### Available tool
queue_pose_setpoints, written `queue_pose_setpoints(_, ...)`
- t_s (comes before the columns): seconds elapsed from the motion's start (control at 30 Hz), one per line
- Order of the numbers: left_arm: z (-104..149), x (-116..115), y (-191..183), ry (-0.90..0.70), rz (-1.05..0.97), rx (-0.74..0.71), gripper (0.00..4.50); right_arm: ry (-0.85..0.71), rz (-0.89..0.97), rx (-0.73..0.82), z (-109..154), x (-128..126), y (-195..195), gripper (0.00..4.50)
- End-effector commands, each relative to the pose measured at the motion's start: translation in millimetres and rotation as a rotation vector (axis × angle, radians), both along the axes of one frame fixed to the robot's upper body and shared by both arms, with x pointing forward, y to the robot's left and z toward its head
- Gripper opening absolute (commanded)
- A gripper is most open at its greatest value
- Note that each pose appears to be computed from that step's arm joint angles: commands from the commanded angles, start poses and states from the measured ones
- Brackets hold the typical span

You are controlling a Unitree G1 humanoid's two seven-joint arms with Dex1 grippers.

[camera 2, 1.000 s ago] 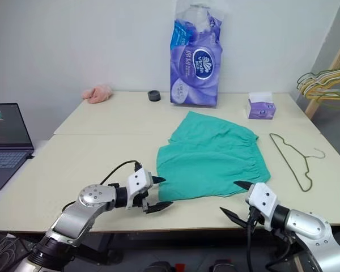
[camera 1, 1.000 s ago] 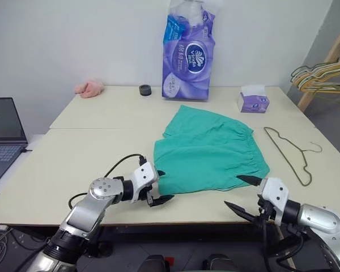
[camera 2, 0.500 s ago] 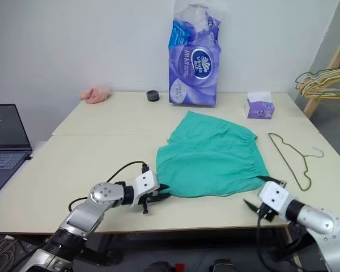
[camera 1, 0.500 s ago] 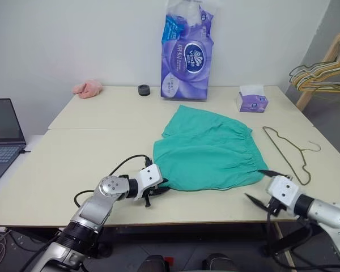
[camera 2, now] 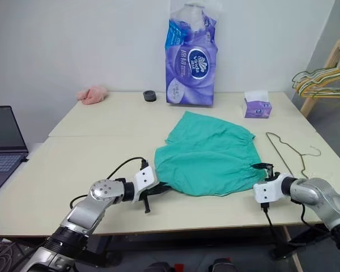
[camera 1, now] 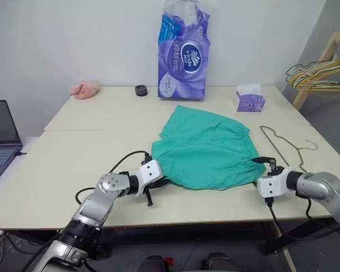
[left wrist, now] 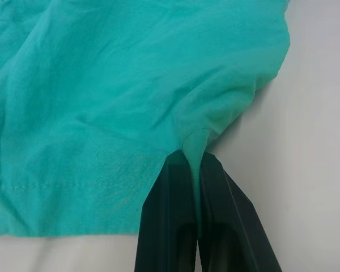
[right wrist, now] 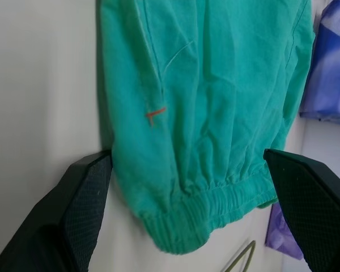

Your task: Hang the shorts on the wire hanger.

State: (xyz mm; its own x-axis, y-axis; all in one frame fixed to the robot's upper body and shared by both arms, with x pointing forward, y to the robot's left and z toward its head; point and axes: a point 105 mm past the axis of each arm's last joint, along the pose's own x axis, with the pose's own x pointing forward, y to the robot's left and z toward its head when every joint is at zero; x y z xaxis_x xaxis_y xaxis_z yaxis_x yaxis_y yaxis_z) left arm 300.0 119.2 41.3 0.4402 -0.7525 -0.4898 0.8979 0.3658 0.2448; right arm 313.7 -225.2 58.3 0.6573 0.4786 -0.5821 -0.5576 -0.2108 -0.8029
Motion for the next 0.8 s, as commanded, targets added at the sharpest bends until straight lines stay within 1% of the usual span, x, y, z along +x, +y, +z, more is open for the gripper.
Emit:
queue_pose_setpoints(0.03,21.3,6.0,1.2,-0.067,0.002,-0.032,0.00,0.015,0.011,-0.019,-11.2,5.9,1.6,4.31)
queue_pose_setpoints(0.1,22.8,7.4,4.6,-0.068,0.012,-0.035,0.00,0.021,0.009,-0.001,-10.3,8.6,1.9,3.89)
queue_pose_setpoints(0.13,23.0,8.1,6.6,-0.067,0.018,-0.035,0.00,0.022,0.007,0.008,-9.0,9.9,2.0,3.52)
queue_pose_setpoints(0.17,23.0,8.3,8.1,-0.067,0.022,-0.034,0.00,0.023,0.005,0.019,-7.9,10.4,2.2,3.25)
queue_pose_setpoints(0.3,22.3,8.8,13.2,-0.062,0.032,-0.033,0.00,0.028,0.005,0.072,-2.8,11.4,7.2,1.80)
queue_pose_setpoints(0.33,21.3,7.2,14.2,-0.053,0.023,-0.027,0.00,0.028,0.010,0.085,-1.3,11.4,10.0,1.42)
queue_pose_setpoints(0.37,19.9,4.4,15.4,-0.041,0.008,-0.019,0.00,0.032,0.016,0.105,0.5,11.2,13.7,1.16)
queue_pose_setpoints(0.47,17.4,-4.4,20.5,-0.007,-0.034,0.005,0.00,0.046,0.062,0.140,6.3,7.6,26.0,0.06)
queue_pose_setpoints(0.53,15.8,-12.7,24.3,0.030,-0.071,0.020,0.00,0.058,0.104,0.154,10.8,3.3,34.6,0.02)
queue_pose_setpoints(0.6,13.2,-25.9,27.8,0.083,-0.126,0.041,0.00,0.076,0.138,0.166,14.9,-2.0,41.9,0.02)
queue_pose_setpoints(0.67,8.1,-47.6,33.6,0.168,-0.196,0.076,0.00,0.132,0.170,0.174,16.5,-13.7,47.7,0.02)
queue_pose_setpoints(0.73,3.4,-74.8,39.7,0.282,-0.274,0.109,0.00,0.218,0.191,0.170,15.9,-30.4,50.9,0.02)
queue_pose_setpoints(0.8,3.0,-91.9,42.3,0.356,-0.317,0.120,0.00,0.288,0.194,0.164,16.4,-43.4,51.2,0.02)
